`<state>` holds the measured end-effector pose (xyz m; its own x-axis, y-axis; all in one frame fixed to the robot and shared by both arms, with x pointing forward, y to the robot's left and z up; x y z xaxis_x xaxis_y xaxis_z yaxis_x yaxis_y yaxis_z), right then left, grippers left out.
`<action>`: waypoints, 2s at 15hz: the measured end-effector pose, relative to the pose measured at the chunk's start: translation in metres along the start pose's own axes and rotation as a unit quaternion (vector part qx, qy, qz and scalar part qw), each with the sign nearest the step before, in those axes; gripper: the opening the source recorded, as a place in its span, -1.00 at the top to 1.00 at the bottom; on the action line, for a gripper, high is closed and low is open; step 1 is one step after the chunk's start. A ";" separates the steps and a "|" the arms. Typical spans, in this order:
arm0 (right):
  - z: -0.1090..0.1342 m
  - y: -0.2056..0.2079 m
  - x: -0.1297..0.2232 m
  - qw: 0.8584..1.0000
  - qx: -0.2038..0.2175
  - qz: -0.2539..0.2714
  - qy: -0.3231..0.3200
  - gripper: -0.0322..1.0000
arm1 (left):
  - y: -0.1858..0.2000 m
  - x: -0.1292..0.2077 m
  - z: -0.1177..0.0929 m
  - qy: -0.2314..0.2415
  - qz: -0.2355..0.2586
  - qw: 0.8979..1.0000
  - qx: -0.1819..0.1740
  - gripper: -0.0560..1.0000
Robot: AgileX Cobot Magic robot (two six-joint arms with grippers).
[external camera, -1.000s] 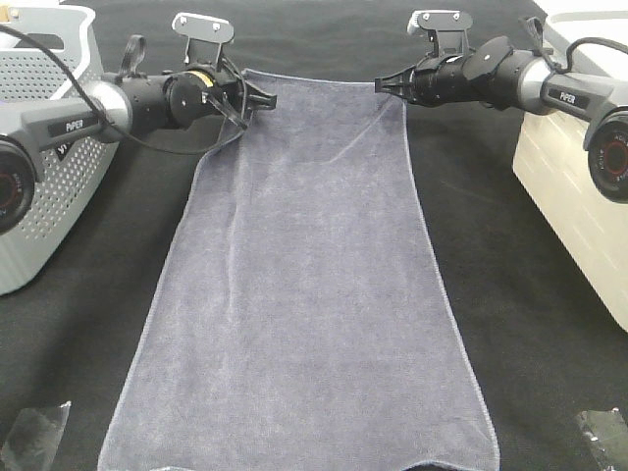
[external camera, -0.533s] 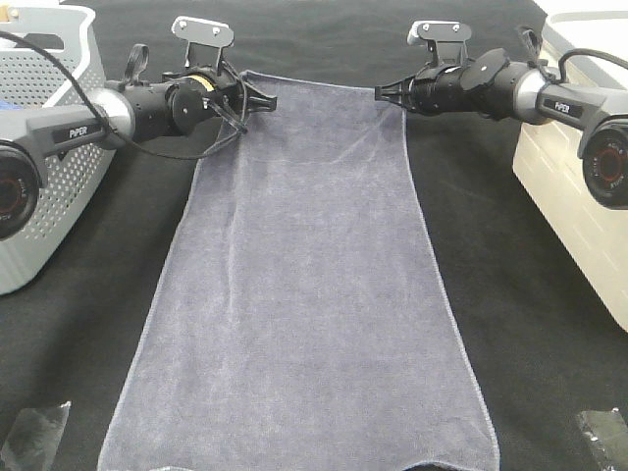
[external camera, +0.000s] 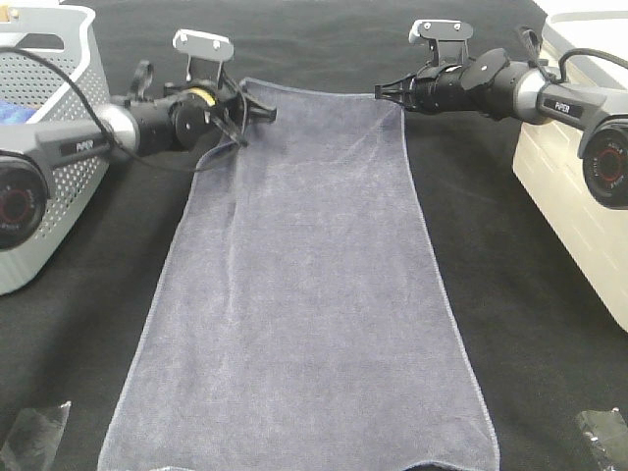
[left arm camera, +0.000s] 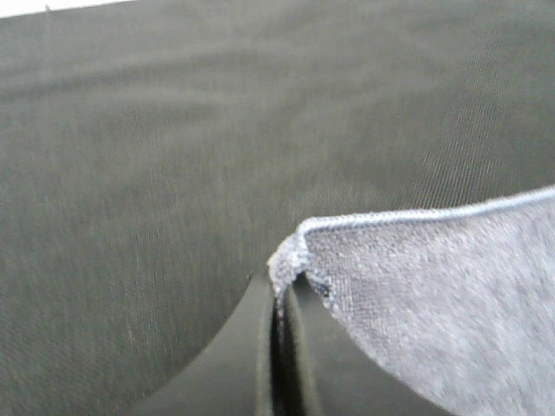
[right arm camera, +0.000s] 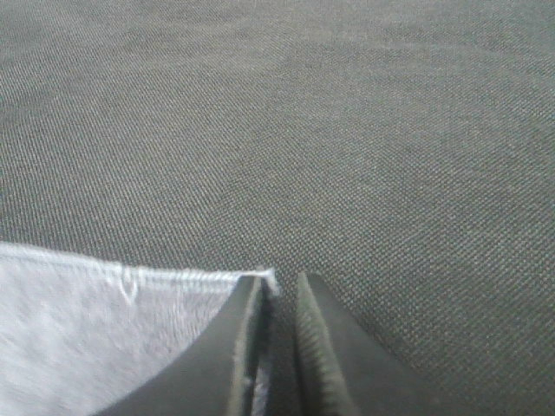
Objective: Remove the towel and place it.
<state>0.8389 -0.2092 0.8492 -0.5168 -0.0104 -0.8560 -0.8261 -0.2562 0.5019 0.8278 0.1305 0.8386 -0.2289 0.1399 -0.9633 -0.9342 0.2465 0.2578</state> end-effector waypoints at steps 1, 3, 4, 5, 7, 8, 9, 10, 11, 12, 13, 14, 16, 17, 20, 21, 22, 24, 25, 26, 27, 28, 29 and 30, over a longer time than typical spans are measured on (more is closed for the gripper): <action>0.000 0.000 0.000 1.000 0.000 0.000 0.000 0.45 | -0.001 0.006 0.000 -0.001 0.002 1.000 0.000 0.89; 0.000 0.000 0.000 1.000 0.000 0.000 0.000 0.15 | -0.002 0.011 0.000 -0.001 -0.002 1.000 -0.002 0.89; 0.000 0.000 0.000 1.000 0.000 0.000 0.000 0.02 | -0.002 0.012 0.000 -0.001 -0.003 1.000 -0.002 0.86; 0.000 0.000 0.000 1.000 0.000 0.000 0.000 -0.10 | -0.003 0.014 -0.001 -0.002 -0.004 1.000 -0.003 0.76; 0.001 0.000 0.001 1.000 -0.003 0.004 0.000 -0.21 | -0.003 0.013 -0.001 -0.012 -0.019 1.000 -0.004 0.34; 0.002 0.000 0.003 1.000 -0.012 0.016 0.000 -0.22 | -0.003 0.012 0.000 -0.014 -0.026 1.000 -0.005 0.10; 0.005 0.001 0.006 0.999 -0.026 0.035 0.002 -0.23 | -0.003 0.009 0.000 -0.015 -0.034 0.999 -0.006 -0.11; 0.009 0.004 0.007 0.997 -0.043 0.059 0.013 -0.23 | -0.003 0.009 0.000 -0.015 -0.033 0.999 -0.006 -0.21; 0.013 0.009 0.004 0.995 -0.058 0.077 0.023 -0.23 | -0.003 0.007 0.000 -0.014 -0.023 1.000 -0.003 -0.25; 0.017 0.016 -0.003 0.993 -0.071 0.091 0.033 -0.23 | -0.001 0.004 -0.001 -0.014 -0.002 1.000 0.002 -0.26; 0.020 0.024 -0.011 0.990 -0.082 0.103 0.045 -0.23 | 0.001 -0.003 -0.001 -0.014 0.021 1.000 0.008 -0.27; 0.024 0.034 -0.021 0.988 -0.092 0.116 0.052 -0.23 | 0.005 -0.017 -0.001 -0.014 0.040 0.999 0.014 -0.27; 0.031 0.057 -0.043 0.983 -0.102 0.138 0.059 -0.23 | 0.016 -0.045 -0.001 -0.014 0.077 0.997 0.027 -0.27; 0.033 0.066 -0.049 0.981 -0.106 0.152 0.057 -0.23 | 0.020 -0.055 -0.001 -0.013 0.099 0.994 0.034 -0.27; 0.037 0.078 -0.054 0.974 -0.118 0.184 0.049 -0.23 | 0.023 -0.055 -0.002 -0.012 0.125 0.991 0.041 -0.25; 0.037 0.079 -0.053 0.974 -0.119 0.188 0.050 -0.23 | 0.021 -0.051 -0.002 -0.012 0.129 0.991 0.041 -0.23; 0.038 0.079 -0.052 0.972 -0.123 0.195 0.050 -0.24 | 0.019 -0.045 -0.003 -0.011 0.132 0.990 0.041 -0.19; 0.038 0.080 -0.050 0.969 -0.126 0.205 0.052 -0.24 | 0.011 -0.020 -0.004 0.003 0.133 0.990 0.039 -0.17; 0.038 0.080 -0.049 0.969 -0.126 0.207 0.052 -0.24 | 0.009 -0.013 -0.005 0.008 0.125 0.991 0.036 -0.17; 0.038 0.081 -0.049 0.968 -0.127 0.209 0.052 -0.24 | 0.006 -0.008 -0.005 0.012 0.117 0.993 0.033 -0.17; 0.038 0.081 -0.049 0.968 -0.127 0.209 0.052 -0.24 | 0.005 -0.007 -0.004 0.013 0.106 0.994 0.030 -0.17; 0.038 0.081 -0.049 0.968 -0.127 0.209 0.052 -0.24 | 0.004 -0.006 -0.004 0.013 0.096 0.995 0.027 -0.16; 0.039 0.081 -0.049 0.968 -0.128 0.210 0.052 -0.24 | 0.003 -0.005 -0.004 0.013 0.093 0.995 0.026 -0.15; 0.039 0.081 -0.049 0.968 -0.128 0.210 0.052 -0.24 | 0.002 -0.002 -0.004 0.014 0.092 0.995 0.026 -0.11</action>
<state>0.7887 -0.1921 0.9361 -0.7589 -0.2601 -0.5970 -0.4577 -0.4391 0.7731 0.8250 0.1270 0.8409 -0.4037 0.1612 -0.9006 -0.8604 0.2677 0.4336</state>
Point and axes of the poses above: a point on each arm's last joint axis where the gripper is mounted, y pointing back along that axis away from the gripper, z along the wrist's bending axis when the last joint is at zero, x = y × z, the point moved 1 cm from there along -y, pointing out along that axis toward the gripper, and after that the axes turned 2 degrees about -y, right-handed, at the moved point
